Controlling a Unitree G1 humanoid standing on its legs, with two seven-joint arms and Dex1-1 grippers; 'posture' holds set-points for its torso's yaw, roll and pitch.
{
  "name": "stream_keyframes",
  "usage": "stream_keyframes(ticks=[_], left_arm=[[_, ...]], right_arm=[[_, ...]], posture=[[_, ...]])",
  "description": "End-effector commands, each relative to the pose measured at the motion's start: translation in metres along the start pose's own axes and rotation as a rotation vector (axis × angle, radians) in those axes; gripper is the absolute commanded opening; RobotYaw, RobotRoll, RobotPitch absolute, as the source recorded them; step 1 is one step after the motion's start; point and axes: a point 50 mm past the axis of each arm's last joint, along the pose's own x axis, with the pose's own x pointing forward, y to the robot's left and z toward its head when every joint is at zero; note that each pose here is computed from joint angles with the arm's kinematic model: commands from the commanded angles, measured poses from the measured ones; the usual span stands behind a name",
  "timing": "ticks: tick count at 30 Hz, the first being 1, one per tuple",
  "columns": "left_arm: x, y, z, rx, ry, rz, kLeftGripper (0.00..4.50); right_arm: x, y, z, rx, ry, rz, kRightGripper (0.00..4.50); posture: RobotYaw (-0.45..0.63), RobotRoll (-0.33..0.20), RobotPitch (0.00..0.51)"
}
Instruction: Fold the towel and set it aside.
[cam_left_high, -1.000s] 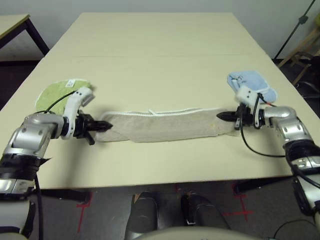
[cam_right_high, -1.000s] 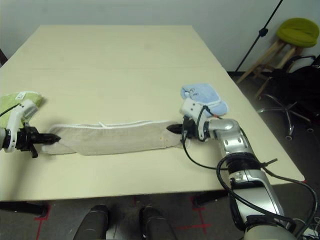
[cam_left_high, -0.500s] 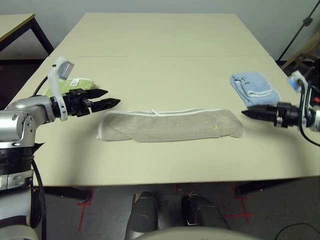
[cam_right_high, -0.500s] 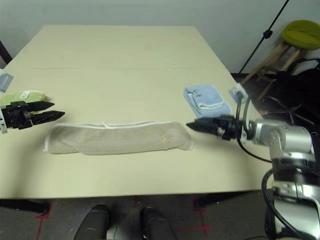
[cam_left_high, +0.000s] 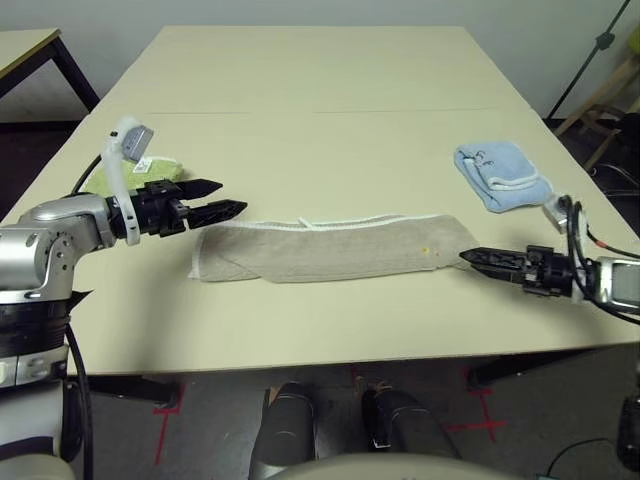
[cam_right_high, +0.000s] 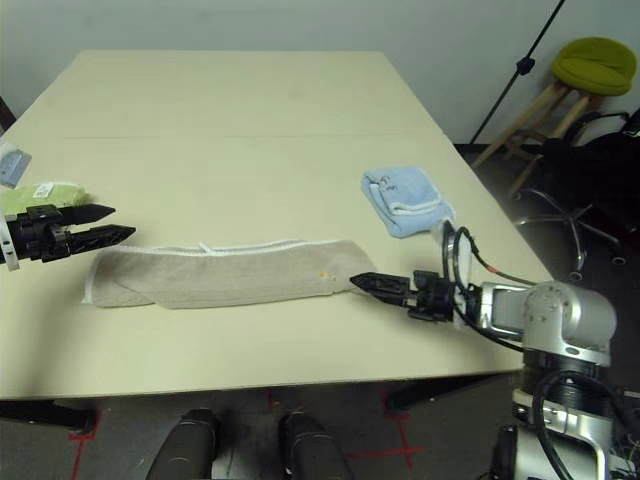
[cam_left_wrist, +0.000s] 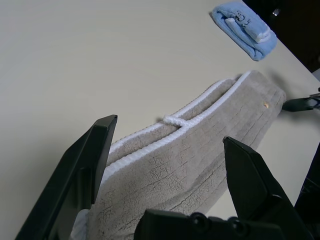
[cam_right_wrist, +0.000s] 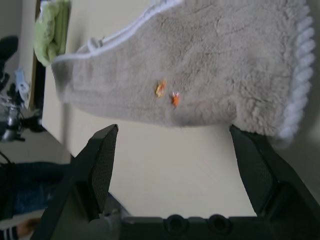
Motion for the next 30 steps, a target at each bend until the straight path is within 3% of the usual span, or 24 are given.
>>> stream_keyframes(ticks=[1, 7, 16, 18, 24, 27, 30], left_arm=[[0.000, -0.002, 0.001, 0.000, 0.002, -0.005, 4.46], [0.000, -0.004, 0.006, 0.012, -0.020, -0.044, 4.46], [-0.009, -0.015, -0.001, 0.142, -0.028, -0.203, 4.46], [-0.011, -0.015, -0.003, 0.176, -0.077, -0.234, 4.46], [-0.010, -0.007, -0.014, 0.284, -0.068, -0.167, 4.46], [-0.012, -0.006, -0.019, 0.286, -0.064, -0.196, 4.50], [-0.015, -0.003, -0.020, 0.285, -0.058, -0.194, 4.50]], right_arm=[[0.003, -0.004, -0.008, 0.053, -0.038, -0.058, 4.50], [0.016, -0.008, -0.019, 0.120, -0.114, -0.130, 4.50], [0.023, -0.014, -0.018, 0.175, -0.198, -0.220, 4.50], [0.023, -0.017, -0.016, 0.185, -0.220, -0.239, 4.50], [0.026, -0.018, -0.013, 0.213, -0.247, -0.236, 4.50], [0.030, -0.015, -0.013, 0.205, -0.251, -0.232, 3.87], [0.028, -0.018, -0.007, 0.191, -0.292, -0.252, 2.77]], posture=[[0.17, 0.000, 0.162], [0.16, 0.000, 0.158], [0.16, 0.000, 0.158], [0.16, 0.000, 0.158], [0.16, 0.000, 0.152], [0.16, 0.000, 0.152], [0.17, 0.000, 0.148]])
